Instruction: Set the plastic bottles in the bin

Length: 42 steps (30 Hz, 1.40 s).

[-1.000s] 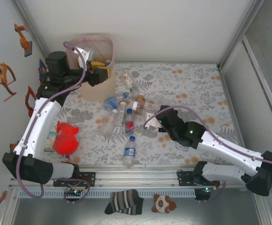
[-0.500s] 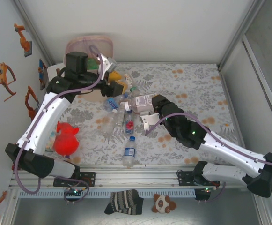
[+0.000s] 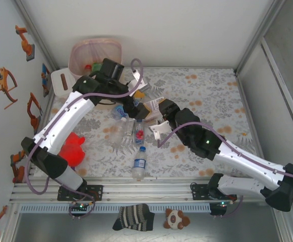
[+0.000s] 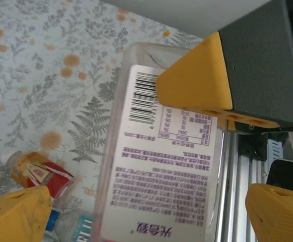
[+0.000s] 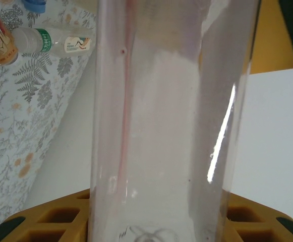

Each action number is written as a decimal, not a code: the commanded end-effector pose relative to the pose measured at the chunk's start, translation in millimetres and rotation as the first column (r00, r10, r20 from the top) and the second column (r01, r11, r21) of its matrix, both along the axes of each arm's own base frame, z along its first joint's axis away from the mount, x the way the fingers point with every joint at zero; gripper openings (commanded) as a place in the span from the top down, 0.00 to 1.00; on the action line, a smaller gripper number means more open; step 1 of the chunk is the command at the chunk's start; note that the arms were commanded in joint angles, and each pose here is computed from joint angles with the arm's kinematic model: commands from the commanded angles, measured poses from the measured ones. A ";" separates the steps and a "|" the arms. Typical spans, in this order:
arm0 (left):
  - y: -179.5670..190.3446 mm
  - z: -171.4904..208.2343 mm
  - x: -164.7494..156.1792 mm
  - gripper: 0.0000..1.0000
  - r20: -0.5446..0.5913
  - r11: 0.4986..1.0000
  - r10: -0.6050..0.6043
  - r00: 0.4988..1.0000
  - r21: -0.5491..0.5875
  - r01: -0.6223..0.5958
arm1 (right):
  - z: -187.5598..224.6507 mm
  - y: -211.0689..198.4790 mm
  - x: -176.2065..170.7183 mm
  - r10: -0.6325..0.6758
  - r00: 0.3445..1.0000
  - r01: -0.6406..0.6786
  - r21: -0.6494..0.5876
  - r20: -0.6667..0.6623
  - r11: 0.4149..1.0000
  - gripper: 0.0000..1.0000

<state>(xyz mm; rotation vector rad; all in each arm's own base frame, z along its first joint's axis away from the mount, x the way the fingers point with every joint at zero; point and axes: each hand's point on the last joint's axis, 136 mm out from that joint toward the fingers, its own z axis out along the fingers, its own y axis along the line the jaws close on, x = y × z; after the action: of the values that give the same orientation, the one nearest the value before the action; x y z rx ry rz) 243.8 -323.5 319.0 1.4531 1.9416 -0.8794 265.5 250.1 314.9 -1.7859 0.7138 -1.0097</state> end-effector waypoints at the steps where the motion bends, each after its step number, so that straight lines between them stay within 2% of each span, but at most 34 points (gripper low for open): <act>1: -0.6 -4.2 -12.4 0.01 -0.009 0.997 -0.061 0.998 0.045 0.062 | 27.1 5.6 0.1 0.027 0.997 -0.027 0.011 0.071 1.000 0.69; 6: -12.2 -5.2 -21.0 0.01 -0.067 0.992 -0.126 0.990 0.023 0.128 | 31.5 11.0 -1.9 0.052 0.995 -0.054 0.019 0.085 0.998 0.69; 13: -20.9 -17.8 -13.9 0.06 -0.059 0.987 -0.134 0.989 0.086 0.139 | 32.1 16.2 -8.0 0.087 0.993 -0.088 0.016 0.078 0.996 0.69; 16: -25.1 -16.6 -13.7 0.11 -0.063 0.984 -0.153 0.986 0.083 0.158 | 31.6 17.1 -9.4 0.093 0.993 -0.094 0.013 0.075 0.995 0.69; 23: -27.6 -15.0 -14.5 0.32 -0.068 0.979 -0.176 0.982 0.091 0.182 | 29.5 13.3 -10.4 0.084 0.994 -0.085 0.006 0.068 0.996 0.69; 25: -26.8 -14.9 -13.6 0.35 -0.060 0.979 -0.174 0.983 0.097 0.179 | 29.6 11.4 -11.1 0.081 0.995 -0.082 0.011 0.065 0.997 0.68; 27: -25.1 -14.9 -11.8 0.36 -0.047 0.979 -0.166 0.985 0.108 0.171 | 31.1 9.4 -12.1 0.076 0.995 -0.078 0.023 0.059 0.997 0.64; 30: -21.2 -15.4 -6.6 0.37 -0.022 0.980 -0.147 0.989 0.131 0.149 | 33.8 6.1 -13.6 0.065 0.997 -0.068 0.056 0.044 0.996 0.44; 33: -15.8 -15.5 1.7 0.38 0.000 0.982 -0.118 0.993 0.150 0.117 | 34.8 0.3 -15.6 0.046 0.999 -0.046 0.085 0.007 0.995 0.34; 35: -10.6 -14.4 9.9 0.38 0.012 0.984 -0.088 0.996 0.156 0.085 | 35.7 -4.9 -15.5 0.021 1.000 -0.020 0.105 -0.013 0.994 0.02; 42: 13.9 4.2 52.1 0.39 0.076 0.991 0.073 0.994 0.107 -0.081 | 37.4 -18.3 -21.1 -0.013 0.997 0.026 0.183 -0.070 0.983 0.01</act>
<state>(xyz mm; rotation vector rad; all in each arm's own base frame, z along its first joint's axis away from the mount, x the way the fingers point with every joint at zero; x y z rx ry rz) 278.9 -321.0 295.1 1.5466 2.0541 -0.7362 248.5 242.0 337.0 -1.7310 0.7643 -0.9078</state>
